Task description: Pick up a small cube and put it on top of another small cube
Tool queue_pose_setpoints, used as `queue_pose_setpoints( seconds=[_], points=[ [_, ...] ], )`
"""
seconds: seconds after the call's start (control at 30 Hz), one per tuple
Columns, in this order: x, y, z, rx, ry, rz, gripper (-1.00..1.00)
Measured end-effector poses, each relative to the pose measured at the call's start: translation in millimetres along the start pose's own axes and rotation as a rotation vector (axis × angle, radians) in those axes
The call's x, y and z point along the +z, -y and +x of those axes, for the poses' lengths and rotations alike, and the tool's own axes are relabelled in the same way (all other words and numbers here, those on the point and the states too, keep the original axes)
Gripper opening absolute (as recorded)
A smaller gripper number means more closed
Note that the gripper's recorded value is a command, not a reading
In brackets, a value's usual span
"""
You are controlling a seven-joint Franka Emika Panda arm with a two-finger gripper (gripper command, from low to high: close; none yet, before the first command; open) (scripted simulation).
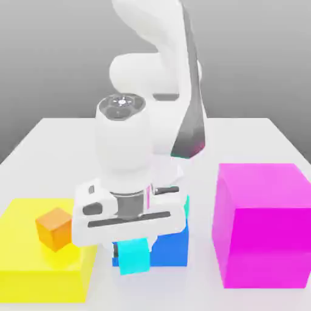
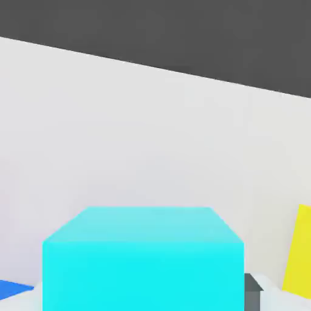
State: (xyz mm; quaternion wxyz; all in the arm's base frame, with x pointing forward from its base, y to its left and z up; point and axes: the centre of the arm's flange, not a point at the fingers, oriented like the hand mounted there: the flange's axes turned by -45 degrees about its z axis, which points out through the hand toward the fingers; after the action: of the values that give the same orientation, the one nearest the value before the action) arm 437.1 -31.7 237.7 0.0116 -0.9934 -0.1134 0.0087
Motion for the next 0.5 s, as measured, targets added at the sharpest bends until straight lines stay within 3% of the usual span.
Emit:
queue_pose_setpoints(
  seconds=[0.5],
  points=[
    [-107.1,81.4,-73.1,-0.115,-0.013,-0.007,-1.0]
  ],
)
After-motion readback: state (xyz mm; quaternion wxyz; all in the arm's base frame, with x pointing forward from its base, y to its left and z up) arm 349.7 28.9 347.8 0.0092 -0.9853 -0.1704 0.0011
